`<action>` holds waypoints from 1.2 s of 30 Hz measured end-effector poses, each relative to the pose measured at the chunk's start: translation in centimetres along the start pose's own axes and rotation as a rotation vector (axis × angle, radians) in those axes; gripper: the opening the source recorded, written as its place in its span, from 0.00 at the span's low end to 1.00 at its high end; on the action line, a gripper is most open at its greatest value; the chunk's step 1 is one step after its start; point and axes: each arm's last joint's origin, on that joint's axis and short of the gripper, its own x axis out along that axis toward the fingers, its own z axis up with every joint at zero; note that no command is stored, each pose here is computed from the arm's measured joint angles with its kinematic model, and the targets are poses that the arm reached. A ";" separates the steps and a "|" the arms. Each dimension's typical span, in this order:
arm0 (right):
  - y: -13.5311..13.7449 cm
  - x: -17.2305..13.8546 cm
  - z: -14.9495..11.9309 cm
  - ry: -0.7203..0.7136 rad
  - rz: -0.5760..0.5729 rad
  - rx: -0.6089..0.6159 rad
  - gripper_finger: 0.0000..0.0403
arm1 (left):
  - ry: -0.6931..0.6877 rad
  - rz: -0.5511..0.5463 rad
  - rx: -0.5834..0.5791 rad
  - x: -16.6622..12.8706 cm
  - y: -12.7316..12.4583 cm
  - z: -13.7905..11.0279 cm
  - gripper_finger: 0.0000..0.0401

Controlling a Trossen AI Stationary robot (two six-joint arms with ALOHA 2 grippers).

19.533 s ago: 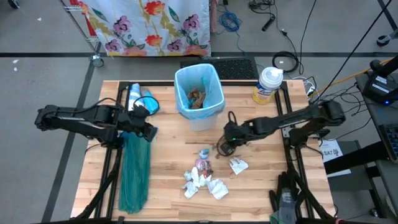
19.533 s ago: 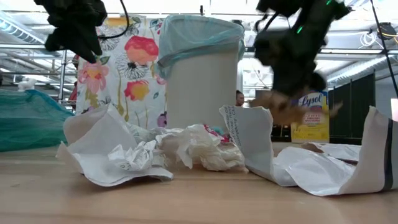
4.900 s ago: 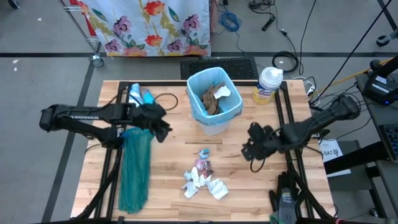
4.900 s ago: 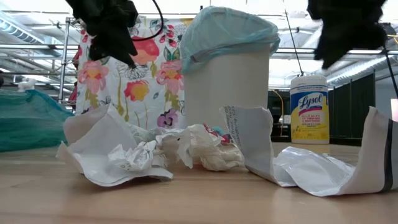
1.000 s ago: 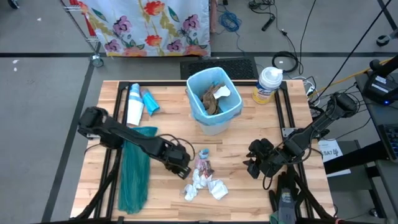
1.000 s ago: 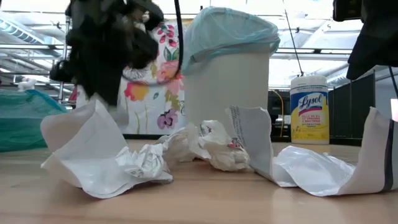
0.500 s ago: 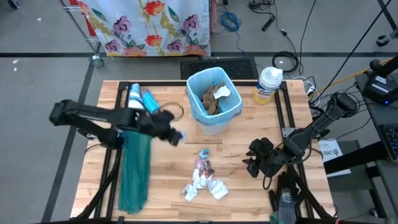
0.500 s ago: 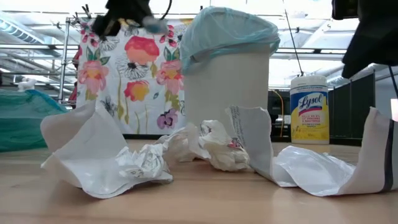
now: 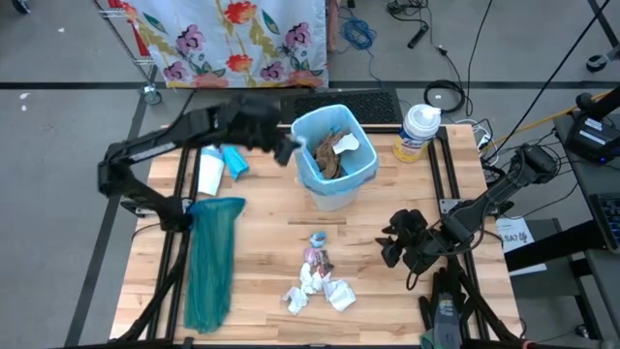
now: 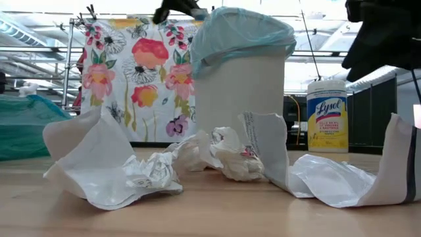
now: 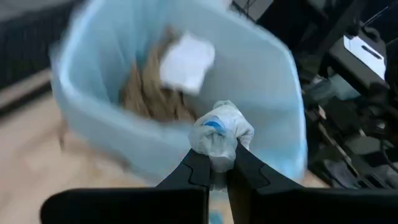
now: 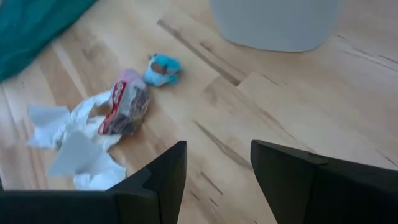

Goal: Place trash/remove bag and relplace
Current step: Put the blue plastic into the trash bin

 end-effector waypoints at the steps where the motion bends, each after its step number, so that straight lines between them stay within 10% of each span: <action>1: 0.0 0.1 0.1 -0.003 -0.004 0.016 0.43 | -0.012 -0.001 0.023 0.3 0.2 0.8 0.07; 19: -0.3 0.6 0.9 -0.021 -0.027 0.165 0.43 | 0.062 -0.047 0.235 7.0 1.6 4.4 0.39; 36: -0.2 0.6 0.9 -0.015 -0.024 0.161 0.43 | 0.159 0.084 0.271 0.1 -5.3 -0.9 0.41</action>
